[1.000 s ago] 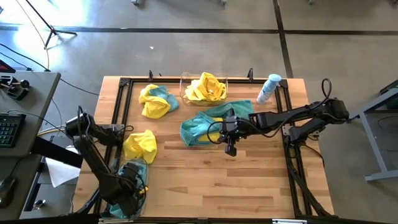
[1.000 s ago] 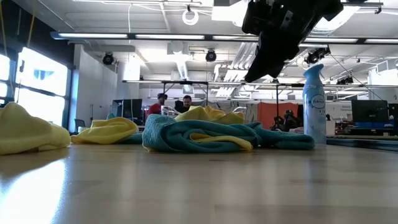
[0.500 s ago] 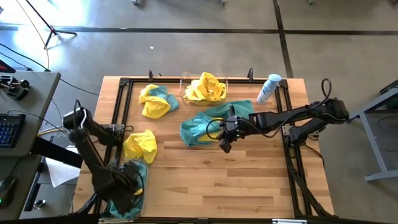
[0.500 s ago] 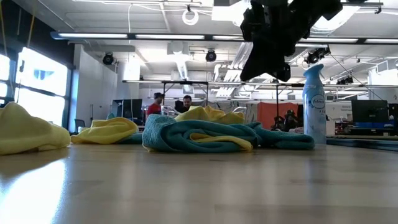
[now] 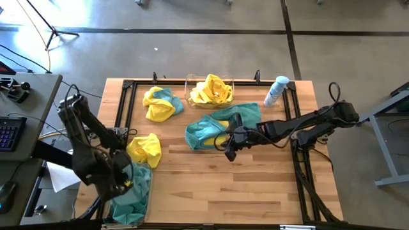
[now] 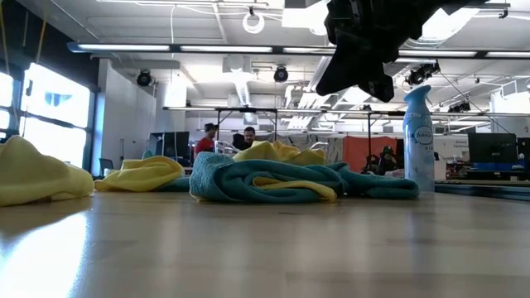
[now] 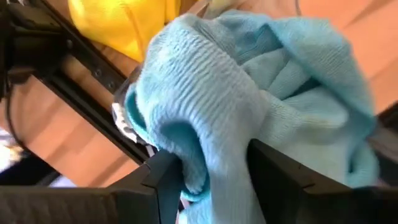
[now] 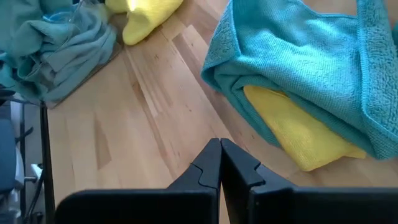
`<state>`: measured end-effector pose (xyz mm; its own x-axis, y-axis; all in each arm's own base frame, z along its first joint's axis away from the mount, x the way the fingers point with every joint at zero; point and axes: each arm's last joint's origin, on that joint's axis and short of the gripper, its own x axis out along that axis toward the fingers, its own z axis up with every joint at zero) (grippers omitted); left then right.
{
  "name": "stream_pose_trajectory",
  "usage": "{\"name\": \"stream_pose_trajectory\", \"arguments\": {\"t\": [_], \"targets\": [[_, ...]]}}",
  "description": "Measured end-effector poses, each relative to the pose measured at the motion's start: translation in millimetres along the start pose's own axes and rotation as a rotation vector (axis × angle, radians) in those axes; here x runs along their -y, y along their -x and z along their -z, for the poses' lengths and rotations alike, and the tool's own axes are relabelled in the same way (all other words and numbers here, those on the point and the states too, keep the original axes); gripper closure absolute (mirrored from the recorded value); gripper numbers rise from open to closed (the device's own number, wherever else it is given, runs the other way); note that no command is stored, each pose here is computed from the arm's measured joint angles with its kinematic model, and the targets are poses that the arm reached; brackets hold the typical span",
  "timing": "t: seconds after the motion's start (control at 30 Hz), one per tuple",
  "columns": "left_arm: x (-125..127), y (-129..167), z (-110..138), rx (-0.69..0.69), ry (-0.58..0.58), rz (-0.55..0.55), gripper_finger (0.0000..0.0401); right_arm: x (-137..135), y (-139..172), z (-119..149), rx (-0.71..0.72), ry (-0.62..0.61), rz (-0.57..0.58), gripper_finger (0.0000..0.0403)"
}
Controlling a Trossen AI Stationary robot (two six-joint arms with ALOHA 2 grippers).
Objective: Sort microfiber towel by color & place in baskets
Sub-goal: Put the blue microfiber towel into the bottom transparent bin
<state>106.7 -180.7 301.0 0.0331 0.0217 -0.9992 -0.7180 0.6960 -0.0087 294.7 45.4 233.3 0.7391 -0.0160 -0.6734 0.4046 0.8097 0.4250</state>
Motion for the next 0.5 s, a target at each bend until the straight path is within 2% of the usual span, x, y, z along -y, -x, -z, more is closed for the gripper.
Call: {"name": "stream_pose_trajectory", "arguments": {"t": [0.07,0.2,0.4,0.5], "targets": [[-4,5,-2,0.011,0.056,0.048,0.024,-2,0,2,0.003,0.003,0.001,0.0403],[-1,7,0,0.017,0.063,0.132,0.024,-5,1,5,0.003,-0.004,0.0,0.0403],[3,4,1,0.013,0.003,0.141,0.024,-11,3,10,0.022,-0.004,0.014,0.0403],[5,9,2,-0.01,-0.011,0.183,0.024,-12,3,11,0.021,-0.002,0.013,0.0403]]}}
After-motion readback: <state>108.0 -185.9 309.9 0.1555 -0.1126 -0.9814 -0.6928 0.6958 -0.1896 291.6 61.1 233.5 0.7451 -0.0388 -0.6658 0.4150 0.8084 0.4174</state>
